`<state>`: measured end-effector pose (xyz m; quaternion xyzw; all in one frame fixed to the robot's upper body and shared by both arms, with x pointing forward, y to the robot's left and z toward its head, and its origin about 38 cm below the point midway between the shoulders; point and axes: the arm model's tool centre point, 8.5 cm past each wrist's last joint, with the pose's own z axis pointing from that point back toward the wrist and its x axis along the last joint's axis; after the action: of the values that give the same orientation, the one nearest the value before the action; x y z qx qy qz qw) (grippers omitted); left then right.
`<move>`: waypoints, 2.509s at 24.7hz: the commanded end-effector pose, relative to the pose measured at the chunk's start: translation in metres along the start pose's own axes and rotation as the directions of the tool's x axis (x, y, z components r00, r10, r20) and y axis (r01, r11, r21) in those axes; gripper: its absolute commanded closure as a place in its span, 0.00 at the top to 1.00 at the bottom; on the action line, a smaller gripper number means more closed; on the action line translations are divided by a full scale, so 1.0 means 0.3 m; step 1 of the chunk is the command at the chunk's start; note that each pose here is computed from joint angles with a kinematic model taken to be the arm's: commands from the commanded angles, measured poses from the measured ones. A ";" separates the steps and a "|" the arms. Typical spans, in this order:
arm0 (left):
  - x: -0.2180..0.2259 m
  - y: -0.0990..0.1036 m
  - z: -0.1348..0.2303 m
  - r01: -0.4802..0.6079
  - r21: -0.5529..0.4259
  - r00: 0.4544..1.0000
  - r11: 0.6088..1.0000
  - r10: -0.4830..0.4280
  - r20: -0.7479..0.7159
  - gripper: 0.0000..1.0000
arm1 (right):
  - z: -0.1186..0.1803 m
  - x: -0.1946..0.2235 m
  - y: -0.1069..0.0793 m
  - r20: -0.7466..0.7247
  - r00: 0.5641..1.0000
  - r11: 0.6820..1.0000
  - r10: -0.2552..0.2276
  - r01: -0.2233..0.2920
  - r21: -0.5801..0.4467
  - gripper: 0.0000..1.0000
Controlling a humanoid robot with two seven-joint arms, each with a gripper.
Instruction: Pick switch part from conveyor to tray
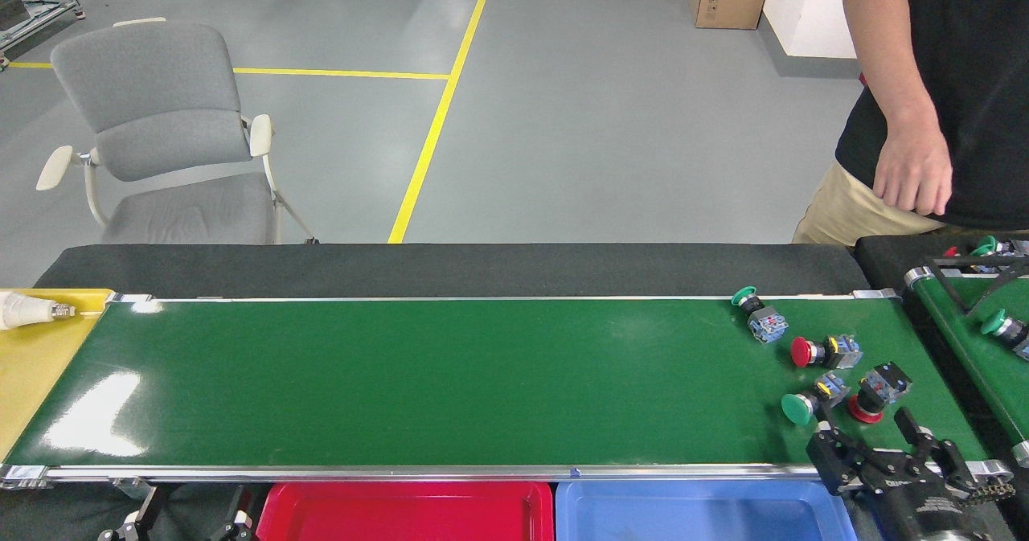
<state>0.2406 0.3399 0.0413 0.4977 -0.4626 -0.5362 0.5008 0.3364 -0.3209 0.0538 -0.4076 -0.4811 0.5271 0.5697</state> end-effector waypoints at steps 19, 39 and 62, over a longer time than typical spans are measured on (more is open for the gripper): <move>-0.008 0.021 -0.012 0.014 0.020 1.000 1.000 -0.014 0.007 1.00 | -0.201 0.163 0.006 0.127 0.989 0.994 0.069 -0.078 0.070 0.37; -0.009 0.019 -0.011 0.016 0.016 1.000 1.000 -0.016 -0.004 1.00 | 0.017 0.892 0.053 0.738 0.647 0.974 0.193 -0.219 -0.062 0.69; -0.009 0.015 -0.014 0.013 0.000 1.000 1.000 -0.013 -0.005 1.00 | 0.221 0.064 0.063 0.015 0.998 0.974 -0.067 0.069 -0.218 1.00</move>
<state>0.2437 0.3414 0.0409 0.4972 -0.4557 -0.5385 0.5051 0.2642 -0.2990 0.0435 -0.4335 -0.5506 0.4653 0.5407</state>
